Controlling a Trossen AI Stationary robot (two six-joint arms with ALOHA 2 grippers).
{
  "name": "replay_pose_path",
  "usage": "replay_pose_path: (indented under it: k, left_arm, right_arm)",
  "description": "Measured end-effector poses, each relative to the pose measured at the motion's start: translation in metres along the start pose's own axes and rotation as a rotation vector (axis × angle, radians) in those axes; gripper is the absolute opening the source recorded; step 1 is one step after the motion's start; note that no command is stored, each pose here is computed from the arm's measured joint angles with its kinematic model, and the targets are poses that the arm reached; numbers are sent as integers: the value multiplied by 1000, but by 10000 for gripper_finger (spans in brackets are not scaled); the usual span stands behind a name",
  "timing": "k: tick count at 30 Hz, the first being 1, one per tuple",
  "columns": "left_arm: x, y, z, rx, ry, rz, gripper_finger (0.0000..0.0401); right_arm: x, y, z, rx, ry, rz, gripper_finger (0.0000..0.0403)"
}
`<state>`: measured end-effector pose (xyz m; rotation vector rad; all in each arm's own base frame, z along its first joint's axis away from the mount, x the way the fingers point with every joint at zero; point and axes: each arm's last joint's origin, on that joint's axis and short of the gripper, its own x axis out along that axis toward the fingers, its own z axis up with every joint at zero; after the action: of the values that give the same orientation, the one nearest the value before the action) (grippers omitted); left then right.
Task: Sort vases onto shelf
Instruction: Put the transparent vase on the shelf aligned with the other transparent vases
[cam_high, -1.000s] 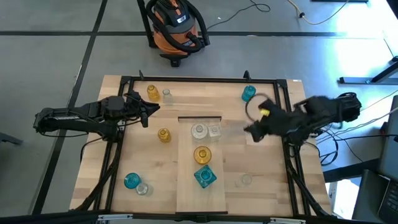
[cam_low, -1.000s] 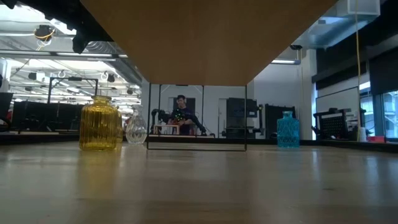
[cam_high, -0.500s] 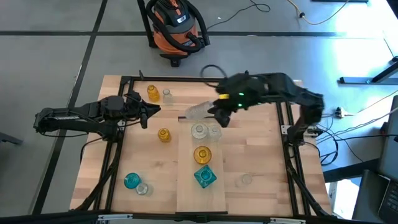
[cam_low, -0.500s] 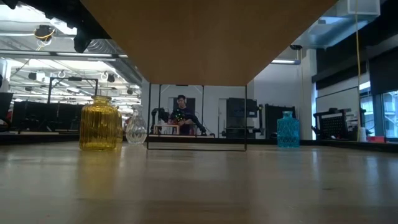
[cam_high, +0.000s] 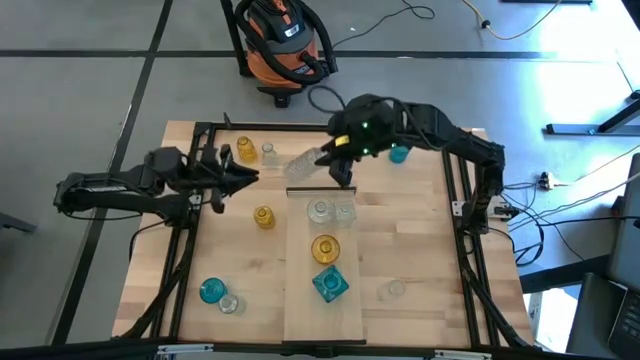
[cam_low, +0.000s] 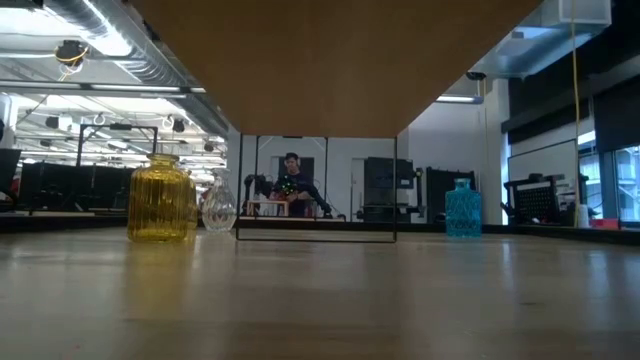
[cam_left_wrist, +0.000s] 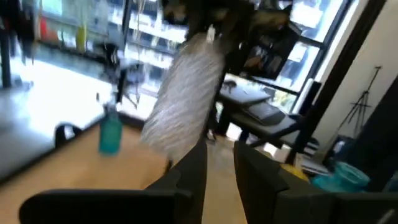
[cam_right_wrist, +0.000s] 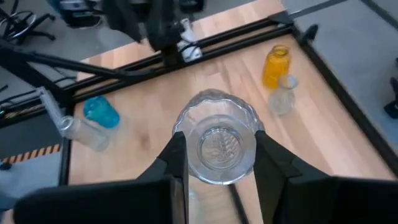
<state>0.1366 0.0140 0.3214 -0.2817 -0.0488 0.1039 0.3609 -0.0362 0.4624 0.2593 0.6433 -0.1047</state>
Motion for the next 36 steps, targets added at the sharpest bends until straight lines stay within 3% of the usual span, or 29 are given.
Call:
replay_pose_path:
  k: [4,10,14,18,22,29,36]
  left_arm:
    - [7,-6,23,152,95,47,106]
    - [45,-10,48,381,211,158,206]
    - [73,-8,65,379,237,185,272]
    - [103,-2,67,342,354,134,304]
    - [131,2,60,325,463,41,314]
    - [154,6,56,322,494,49,307]
    - [154,7,56,305,494,92,248]
  right_arm:
    - [-1,-8,2,10,1,15,89]
    - [-1,-10,3,-5,-9,34,89]
    - [-1,-10,3,-11,-7,35,89]
    - [-1,-10,3,-13,-7,37,89]
    - [1,-10,3,-17,-2,41,89]
    - [3,-10,4,-35,-8,49,89]
    - [3,-10,3,-36,-3,51,89]
